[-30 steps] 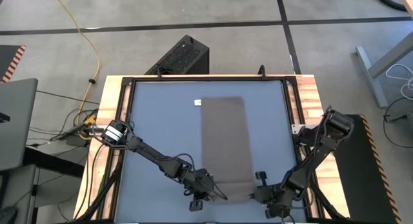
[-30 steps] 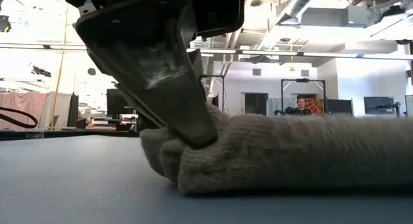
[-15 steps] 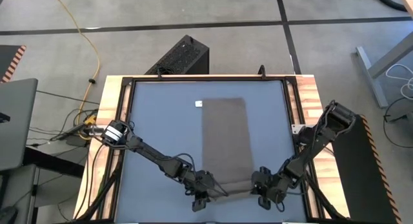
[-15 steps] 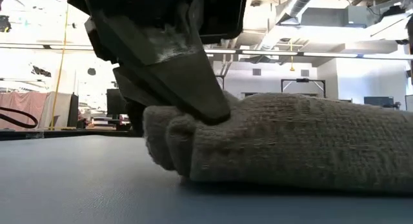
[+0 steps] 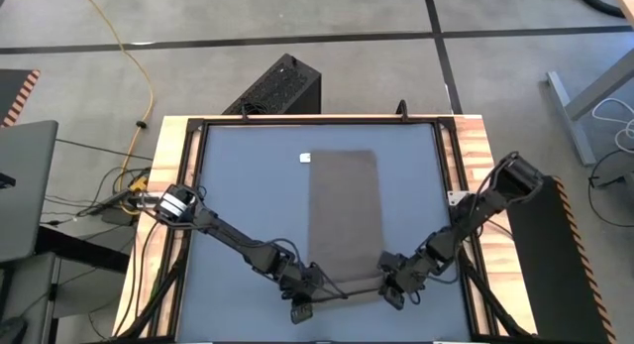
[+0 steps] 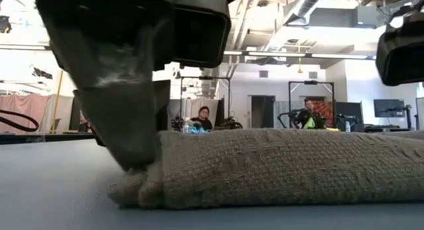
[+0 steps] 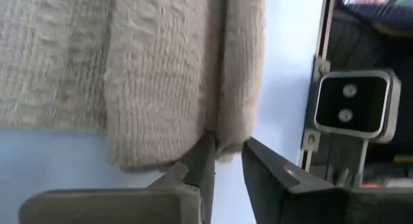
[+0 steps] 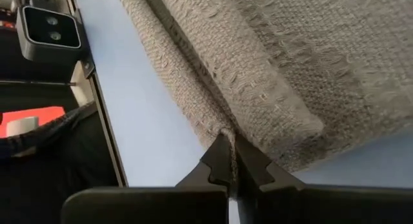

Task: Roll towel into tight, uniform cylinder
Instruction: Roll the gray towel

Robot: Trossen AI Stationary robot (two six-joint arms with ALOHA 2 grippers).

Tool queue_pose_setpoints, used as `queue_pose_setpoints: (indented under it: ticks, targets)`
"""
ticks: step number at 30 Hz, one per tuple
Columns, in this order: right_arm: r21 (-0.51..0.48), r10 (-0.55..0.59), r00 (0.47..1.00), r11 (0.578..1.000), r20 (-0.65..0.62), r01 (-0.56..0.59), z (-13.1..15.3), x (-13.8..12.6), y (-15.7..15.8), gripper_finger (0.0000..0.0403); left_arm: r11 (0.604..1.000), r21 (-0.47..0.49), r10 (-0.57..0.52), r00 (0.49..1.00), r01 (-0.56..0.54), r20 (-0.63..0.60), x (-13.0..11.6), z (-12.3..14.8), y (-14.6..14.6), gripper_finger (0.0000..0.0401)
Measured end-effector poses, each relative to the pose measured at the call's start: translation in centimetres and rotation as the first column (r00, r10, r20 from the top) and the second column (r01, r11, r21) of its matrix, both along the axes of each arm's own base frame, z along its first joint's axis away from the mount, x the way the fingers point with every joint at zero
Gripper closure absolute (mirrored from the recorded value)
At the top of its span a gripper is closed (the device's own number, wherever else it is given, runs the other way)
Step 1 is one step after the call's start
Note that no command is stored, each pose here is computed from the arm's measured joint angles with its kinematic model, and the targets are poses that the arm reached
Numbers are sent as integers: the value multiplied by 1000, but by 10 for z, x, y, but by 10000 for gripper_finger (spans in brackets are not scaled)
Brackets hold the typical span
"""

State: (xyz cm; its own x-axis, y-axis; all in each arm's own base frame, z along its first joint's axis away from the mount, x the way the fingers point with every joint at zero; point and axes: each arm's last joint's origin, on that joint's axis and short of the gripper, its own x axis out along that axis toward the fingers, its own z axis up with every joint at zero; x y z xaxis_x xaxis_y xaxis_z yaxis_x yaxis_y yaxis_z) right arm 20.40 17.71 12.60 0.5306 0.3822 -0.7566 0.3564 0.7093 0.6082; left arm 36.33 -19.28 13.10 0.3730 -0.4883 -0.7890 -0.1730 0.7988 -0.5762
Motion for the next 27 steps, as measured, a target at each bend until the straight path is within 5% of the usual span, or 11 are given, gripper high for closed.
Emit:
queue_pose_setpoints:
  ticks: [5, 11, 16, 20, 27]
  targets:
    - [14, -10, 1000, 1000, -22, 10, -1, 4, -6, 382, 995, 55, -83, 996, 84, -15, -8, 10, 0, 327]
    - [36, -42, 998, 998, -39, 43, -1, 5, -7, 382, 961, 261, -138, 975, 90, 173, -24, 59, -1, 333]
    - [52, -57, 997, 997, -49, 60, -1, 6, -9, 382, 865, 502, -286, 829, 7, 481, -21, 82, -22, 333]
    - [55, -64, 997, 996, -49, 67, -1, 7, -10, 382, 817, 576, -406, 711, 2, 574, -10, 74, -36, 319]
    - [53, -64, 997, 996, -50, 67, -1, 7, -10, 381, 808, 588, -392, 765, 21, 511, -9, 59, -33, 253]
